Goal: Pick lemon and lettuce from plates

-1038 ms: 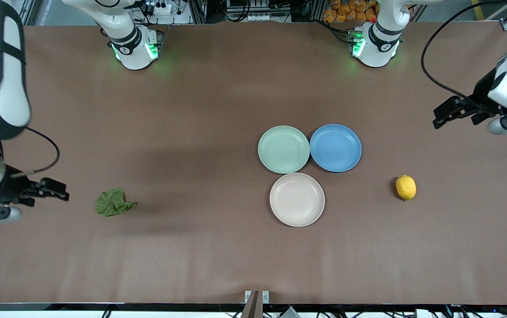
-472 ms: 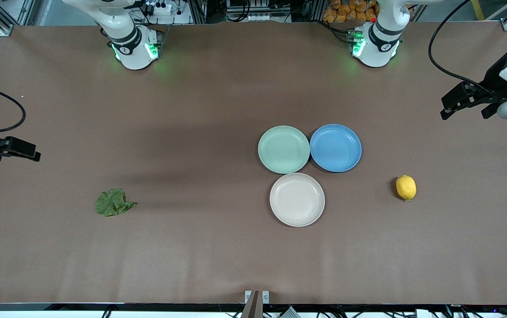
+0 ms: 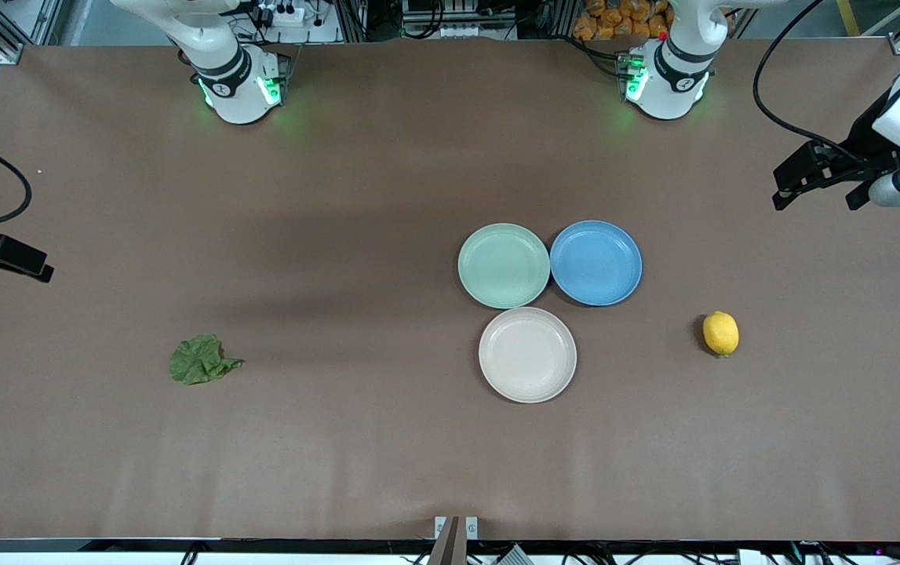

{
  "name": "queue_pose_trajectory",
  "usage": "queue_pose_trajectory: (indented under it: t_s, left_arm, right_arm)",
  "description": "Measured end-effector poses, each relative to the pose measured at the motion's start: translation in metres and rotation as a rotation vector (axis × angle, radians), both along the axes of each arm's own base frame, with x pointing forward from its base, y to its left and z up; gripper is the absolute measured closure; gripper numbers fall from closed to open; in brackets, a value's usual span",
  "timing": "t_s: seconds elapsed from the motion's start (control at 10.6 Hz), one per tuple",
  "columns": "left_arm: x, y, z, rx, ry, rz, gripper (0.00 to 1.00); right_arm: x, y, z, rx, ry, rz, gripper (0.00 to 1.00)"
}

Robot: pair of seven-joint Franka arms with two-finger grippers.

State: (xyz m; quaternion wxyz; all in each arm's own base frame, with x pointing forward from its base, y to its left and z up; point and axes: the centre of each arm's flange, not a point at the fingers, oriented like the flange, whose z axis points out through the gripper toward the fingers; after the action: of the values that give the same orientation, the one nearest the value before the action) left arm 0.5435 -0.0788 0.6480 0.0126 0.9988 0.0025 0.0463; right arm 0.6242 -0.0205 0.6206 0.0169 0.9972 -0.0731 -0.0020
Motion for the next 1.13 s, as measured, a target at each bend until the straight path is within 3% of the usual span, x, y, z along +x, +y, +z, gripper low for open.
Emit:
queue_pose_trajectory:
  t_s: [0.28,0.57,1.13]
  left_arm:
    - [0.001,0.001,-0.002,0.0,0.004,0.001,0.0]
    - [0.001,0.0,-0.003,0.001,0.007,0.0,0.0]
    - [0.002,-0.001,-0.005,0.009,0.012,-0.056,0.0]
  right_arm:
    - [-0.02,-0.011,-0.01,-0.002,-0.043,-0.01,0.0]
    - [-0.041,-0.038,-0.013,0.053,-0.049,-0.031,0.0]
    - [-0.04,-0.022,-0.017,0.057,-0.049,-0.001,0.0]
